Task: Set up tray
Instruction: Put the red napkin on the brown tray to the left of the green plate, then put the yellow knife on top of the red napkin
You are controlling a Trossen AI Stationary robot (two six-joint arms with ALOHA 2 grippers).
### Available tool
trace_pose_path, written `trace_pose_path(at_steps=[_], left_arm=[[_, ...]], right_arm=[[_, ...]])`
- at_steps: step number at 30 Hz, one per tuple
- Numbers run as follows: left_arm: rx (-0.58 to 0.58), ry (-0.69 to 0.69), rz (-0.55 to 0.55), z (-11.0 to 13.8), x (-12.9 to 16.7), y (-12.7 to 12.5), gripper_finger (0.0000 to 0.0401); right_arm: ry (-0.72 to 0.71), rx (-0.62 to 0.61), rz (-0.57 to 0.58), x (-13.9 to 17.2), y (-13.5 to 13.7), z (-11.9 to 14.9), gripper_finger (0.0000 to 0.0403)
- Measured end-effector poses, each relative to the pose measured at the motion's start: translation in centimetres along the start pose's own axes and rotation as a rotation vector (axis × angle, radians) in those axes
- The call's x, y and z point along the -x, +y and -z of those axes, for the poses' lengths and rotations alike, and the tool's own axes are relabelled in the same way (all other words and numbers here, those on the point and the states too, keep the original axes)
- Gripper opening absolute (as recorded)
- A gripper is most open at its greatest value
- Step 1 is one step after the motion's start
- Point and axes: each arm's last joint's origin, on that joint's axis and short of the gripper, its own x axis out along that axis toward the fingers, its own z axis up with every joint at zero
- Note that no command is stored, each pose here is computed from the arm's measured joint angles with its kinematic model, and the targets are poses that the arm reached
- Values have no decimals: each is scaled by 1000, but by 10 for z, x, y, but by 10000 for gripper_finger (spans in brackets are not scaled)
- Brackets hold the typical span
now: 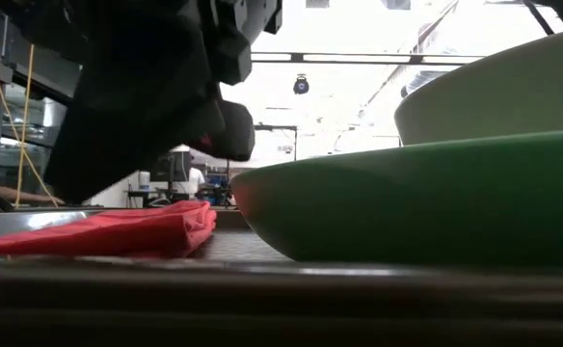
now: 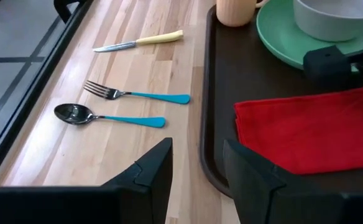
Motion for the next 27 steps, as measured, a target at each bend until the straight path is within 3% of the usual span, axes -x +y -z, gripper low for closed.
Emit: trace_pose_path(at_steps=[7, 18, 27], left_arm=[[-5, 6, 25, 0, 0, -1, 172], [-20, 5, 30, 0, 0, -1, 172], [-20, 6, 30, 0, 0, -1, 172]], right_arm=[[24, -43, -16, -11, -3, 4, 0], [-83, -30, -106, -22, 0, -5, 0], [-119, -29, -116, -34, -8, -7, 0]])
